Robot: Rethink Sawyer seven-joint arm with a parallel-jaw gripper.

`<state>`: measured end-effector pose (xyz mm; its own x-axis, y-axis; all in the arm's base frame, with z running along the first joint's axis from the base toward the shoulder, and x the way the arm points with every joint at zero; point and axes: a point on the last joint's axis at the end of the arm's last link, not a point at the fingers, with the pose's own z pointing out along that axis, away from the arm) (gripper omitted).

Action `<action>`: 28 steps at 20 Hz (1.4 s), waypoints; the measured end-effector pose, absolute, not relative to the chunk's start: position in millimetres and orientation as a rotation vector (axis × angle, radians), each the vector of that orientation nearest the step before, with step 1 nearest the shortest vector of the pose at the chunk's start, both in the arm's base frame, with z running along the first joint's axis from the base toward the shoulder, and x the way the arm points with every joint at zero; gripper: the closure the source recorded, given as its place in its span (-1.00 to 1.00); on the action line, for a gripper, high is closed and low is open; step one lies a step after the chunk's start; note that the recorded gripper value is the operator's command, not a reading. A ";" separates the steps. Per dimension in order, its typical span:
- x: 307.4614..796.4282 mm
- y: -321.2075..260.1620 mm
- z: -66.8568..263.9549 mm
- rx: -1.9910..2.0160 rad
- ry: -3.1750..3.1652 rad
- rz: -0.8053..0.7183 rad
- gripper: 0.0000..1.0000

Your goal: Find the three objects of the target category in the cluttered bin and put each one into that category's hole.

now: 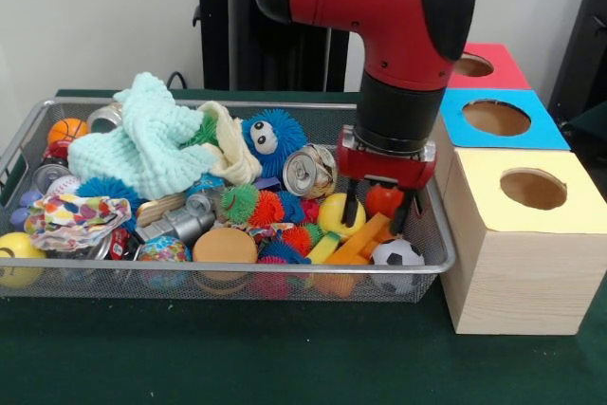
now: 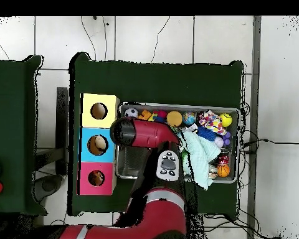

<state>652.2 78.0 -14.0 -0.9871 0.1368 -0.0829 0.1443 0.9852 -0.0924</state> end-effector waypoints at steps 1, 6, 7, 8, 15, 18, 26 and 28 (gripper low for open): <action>654.4 73.7 -13.8 0.206 3.049 -0.158 -1.00; 659.7 63.5 -14.0 0.185 3.042 -0.165 -1.00; 659.3 62.8 -14.5 0.182 3.045 -0.164 -1.00; 658.9 62.1 -15.1 0.180 3.048 -0.162 -1.00; 658.6 59.6 -18.7 0.162 3.052 -0.143 -1.00; 659.5 59.1 -18.3 0.157 3.051 -0.134 -1.00; 659.8 58.3 -17.4 0.137 3.049 -0.119 -1.00; 659.5 58.2 -17.7 0.131 3.049 -0.119 -1.00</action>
